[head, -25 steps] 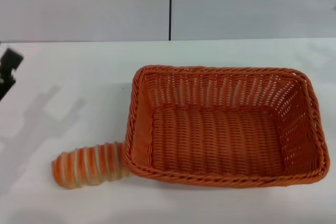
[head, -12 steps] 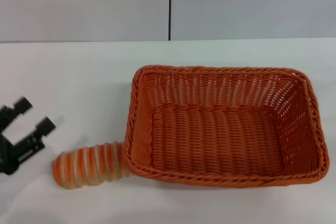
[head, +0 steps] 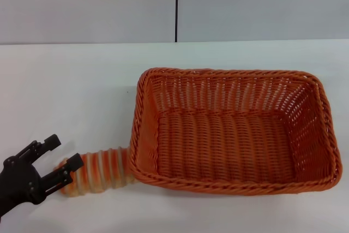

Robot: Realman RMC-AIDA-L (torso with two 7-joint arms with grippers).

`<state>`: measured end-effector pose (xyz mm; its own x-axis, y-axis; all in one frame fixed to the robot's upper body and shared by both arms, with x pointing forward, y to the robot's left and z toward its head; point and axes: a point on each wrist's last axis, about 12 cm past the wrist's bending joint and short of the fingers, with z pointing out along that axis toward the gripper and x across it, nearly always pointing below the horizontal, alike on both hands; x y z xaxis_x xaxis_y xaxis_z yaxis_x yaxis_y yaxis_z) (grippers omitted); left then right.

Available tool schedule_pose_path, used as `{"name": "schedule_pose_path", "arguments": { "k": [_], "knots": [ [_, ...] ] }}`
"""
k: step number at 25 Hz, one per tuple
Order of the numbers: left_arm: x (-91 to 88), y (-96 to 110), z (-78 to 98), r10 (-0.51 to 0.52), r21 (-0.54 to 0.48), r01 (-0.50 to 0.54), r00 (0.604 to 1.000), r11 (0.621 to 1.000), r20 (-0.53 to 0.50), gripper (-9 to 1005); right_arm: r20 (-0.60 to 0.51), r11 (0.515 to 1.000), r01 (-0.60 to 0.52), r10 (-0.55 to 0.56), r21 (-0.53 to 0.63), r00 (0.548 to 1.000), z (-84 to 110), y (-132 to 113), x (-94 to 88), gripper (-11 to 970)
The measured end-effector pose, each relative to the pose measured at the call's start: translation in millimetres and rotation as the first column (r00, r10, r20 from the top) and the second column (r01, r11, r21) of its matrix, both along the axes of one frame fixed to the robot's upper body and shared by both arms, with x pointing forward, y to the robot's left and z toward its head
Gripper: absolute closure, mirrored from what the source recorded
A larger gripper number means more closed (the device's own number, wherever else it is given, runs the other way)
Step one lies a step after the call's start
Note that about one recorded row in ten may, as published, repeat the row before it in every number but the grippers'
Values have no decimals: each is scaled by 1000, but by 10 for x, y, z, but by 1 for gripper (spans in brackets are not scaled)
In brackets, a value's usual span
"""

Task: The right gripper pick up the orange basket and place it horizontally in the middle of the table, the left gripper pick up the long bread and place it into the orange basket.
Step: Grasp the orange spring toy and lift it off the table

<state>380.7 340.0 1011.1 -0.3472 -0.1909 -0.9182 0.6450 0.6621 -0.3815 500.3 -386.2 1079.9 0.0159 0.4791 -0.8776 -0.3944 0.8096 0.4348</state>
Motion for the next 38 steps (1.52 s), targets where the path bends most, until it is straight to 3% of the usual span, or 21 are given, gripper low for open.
{"name": "schedule_pose_path", "arguments": {
  "k": [16, 38],
  "knots": [
    [-53, 71, -132, 32, 116, -26, 998, 993, -49, 213, -45, 1000, 0, 1, 23, 999, -94, 49, -20, 391],
    [-50, 59, -207, 29, 153, -14, 995, 988, -99, 219, -68, 999, -24, 26, 26, 997, -115, 115, 47, 391]
  ]
}}
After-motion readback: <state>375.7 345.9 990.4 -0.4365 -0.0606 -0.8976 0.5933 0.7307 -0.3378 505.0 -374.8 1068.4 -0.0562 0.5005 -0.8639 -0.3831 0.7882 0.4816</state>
